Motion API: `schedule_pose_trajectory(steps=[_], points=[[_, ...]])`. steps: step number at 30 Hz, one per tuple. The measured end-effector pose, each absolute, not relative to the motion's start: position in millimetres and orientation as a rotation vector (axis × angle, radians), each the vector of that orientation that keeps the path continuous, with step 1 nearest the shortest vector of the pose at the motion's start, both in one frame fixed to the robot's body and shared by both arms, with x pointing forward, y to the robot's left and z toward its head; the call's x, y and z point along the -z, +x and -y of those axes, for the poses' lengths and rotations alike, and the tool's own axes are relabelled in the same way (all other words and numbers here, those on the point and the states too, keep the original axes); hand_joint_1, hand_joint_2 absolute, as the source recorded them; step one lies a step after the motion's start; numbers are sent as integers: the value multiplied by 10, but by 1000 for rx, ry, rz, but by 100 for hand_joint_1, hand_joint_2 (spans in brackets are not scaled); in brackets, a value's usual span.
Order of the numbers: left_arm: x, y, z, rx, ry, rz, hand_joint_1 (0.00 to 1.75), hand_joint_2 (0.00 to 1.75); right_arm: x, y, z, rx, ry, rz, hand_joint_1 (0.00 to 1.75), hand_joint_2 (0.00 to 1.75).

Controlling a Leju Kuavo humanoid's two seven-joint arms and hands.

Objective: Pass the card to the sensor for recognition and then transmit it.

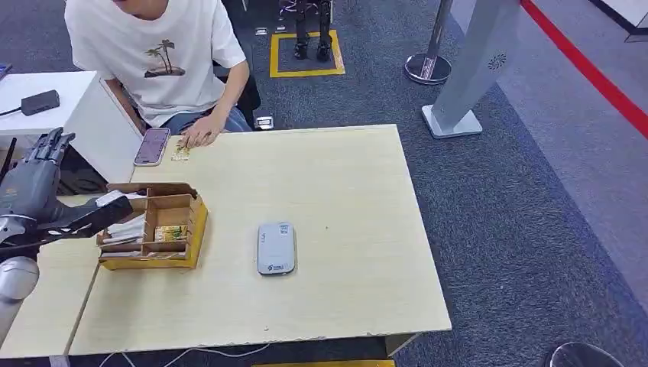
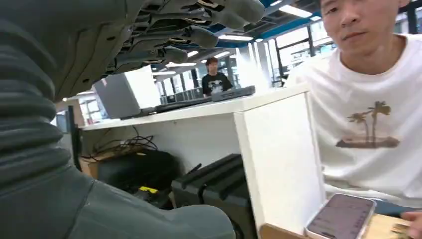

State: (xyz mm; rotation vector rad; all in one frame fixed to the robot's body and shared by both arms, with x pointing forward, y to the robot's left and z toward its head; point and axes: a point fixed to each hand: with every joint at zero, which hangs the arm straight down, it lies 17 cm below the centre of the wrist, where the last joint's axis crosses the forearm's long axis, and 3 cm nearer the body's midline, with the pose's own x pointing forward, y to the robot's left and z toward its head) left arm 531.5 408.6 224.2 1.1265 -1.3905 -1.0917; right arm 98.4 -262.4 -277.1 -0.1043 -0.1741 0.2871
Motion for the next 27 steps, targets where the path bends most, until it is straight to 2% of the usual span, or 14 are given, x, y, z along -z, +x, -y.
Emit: schedule_pose_trajectory(steps=[16, 27], points=[[-2031, 5323, -3702, 1182, 956, 1384, 0, 175, 2776, 961, 2642, -262, -105, 167, 0, 175], [-2045, 5347, -3573, 1212, 933, 1393, 0, 175, 2778, 951, 2647, -255, -105, 164, 0, 175]])
